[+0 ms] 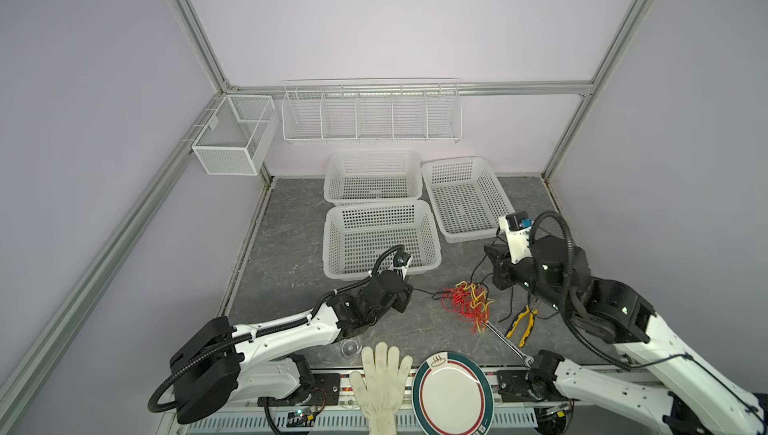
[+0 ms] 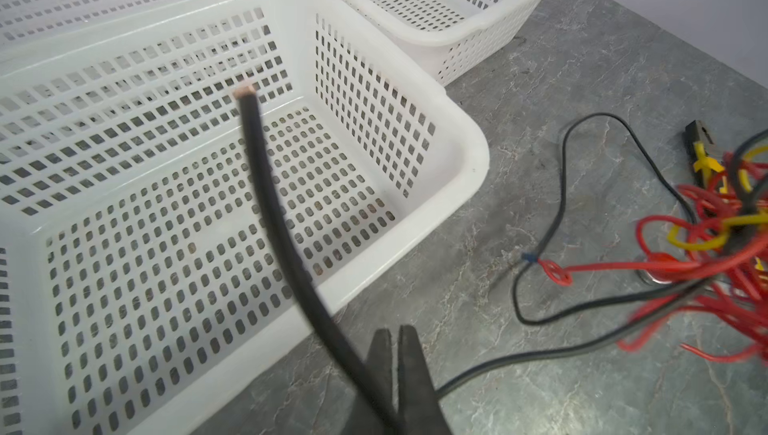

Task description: Untangle the cables

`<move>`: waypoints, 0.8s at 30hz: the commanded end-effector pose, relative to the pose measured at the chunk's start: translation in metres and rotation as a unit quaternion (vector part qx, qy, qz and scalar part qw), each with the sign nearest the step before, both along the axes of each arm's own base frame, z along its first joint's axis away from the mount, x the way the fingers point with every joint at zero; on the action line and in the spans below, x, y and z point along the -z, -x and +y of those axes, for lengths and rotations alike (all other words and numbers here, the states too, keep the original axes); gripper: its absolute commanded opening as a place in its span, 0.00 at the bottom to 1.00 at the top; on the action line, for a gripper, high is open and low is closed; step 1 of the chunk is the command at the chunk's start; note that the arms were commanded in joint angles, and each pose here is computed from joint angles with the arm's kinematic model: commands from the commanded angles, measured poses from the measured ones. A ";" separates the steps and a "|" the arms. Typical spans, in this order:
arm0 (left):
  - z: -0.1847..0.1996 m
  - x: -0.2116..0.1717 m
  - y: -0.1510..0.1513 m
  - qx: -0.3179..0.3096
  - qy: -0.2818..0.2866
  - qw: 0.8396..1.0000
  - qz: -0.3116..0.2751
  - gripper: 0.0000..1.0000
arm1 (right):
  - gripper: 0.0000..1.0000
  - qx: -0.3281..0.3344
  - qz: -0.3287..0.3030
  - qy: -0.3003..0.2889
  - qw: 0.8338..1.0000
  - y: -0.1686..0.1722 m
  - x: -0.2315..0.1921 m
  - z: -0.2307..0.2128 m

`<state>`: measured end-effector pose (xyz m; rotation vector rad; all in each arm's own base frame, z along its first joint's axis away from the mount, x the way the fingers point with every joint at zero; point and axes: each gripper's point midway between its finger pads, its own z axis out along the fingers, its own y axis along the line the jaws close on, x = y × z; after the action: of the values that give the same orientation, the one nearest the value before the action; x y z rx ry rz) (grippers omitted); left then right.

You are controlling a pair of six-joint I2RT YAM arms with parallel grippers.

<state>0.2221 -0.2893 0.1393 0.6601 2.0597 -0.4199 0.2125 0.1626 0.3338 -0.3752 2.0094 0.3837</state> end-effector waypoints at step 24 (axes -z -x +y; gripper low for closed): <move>-0.033 -0.092 0.041 0.157 0.145 0.975 -0.056 0.99 | 0.06 -0.056 0.030 0.009 0.998 -0.029 0.038 0.042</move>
<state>0.1853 -0.3125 0.2038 0.7928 1.8503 -0.7649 0.2404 0.1906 0.2897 -0.4765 2.0932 0.3655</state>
